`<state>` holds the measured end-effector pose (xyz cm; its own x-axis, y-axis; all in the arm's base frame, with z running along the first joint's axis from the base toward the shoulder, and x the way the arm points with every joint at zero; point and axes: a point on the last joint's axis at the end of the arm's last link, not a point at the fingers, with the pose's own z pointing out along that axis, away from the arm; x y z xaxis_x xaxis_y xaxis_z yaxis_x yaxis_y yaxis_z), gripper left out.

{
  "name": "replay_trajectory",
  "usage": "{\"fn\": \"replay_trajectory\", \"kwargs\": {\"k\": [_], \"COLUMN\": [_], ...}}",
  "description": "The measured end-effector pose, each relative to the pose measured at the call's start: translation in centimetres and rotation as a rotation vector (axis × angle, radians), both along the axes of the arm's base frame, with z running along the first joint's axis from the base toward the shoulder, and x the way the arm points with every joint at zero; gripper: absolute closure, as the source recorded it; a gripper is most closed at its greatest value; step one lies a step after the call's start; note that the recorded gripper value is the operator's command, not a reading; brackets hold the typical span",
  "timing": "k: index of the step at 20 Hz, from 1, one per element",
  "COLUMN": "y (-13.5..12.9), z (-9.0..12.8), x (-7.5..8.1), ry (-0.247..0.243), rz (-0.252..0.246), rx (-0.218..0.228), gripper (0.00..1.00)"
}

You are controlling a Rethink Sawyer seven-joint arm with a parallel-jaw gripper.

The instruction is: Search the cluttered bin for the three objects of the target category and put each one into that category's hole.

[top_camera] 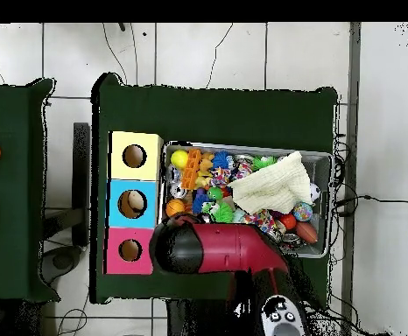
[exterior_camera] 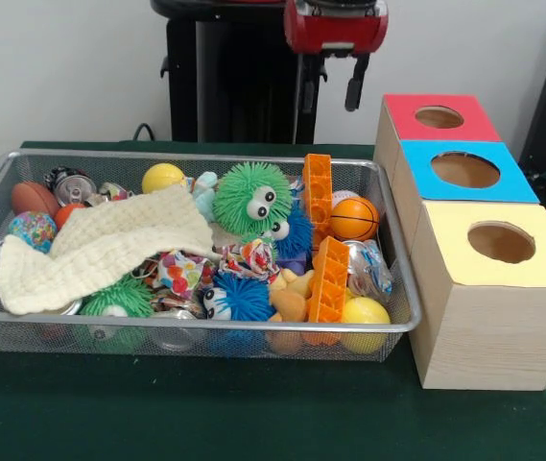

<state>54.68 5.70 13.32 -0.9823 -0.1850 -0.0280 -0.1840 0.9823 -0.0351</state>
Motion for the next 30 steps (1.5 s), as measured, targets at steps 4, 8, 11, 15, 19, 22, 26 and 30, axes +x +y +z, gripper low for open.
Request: {"fn": "replay_trajectory", "kwargs": {"k": [4,8,11,15,19,22,26,30], "y": [0.3,1.0,1.4,1.5,1.2,0.8,-0.1,-0.5], "z": [-1.6,-2.3,-2.5,-2.7,-2.7,-3.2,-4.6,-6.2], "x": [1.4,3.0,4.6,7.0,9.2,10.4,11.9,13.0], "ry": [-0.013,-0.031,-0.053,-0.086,-0.117,-0.136,-0.156,-0.169], "rz": [0.044,0.081,0.092,0.088,0.082,0.091,0.114,0.14], "rx": [0.003,0.014,0.032,0.063,0.085,0.084,0.073,0.066], "gripper": [0.0,0.0,0.0,0.0,0.0,0.0,0.0,0.0]}}
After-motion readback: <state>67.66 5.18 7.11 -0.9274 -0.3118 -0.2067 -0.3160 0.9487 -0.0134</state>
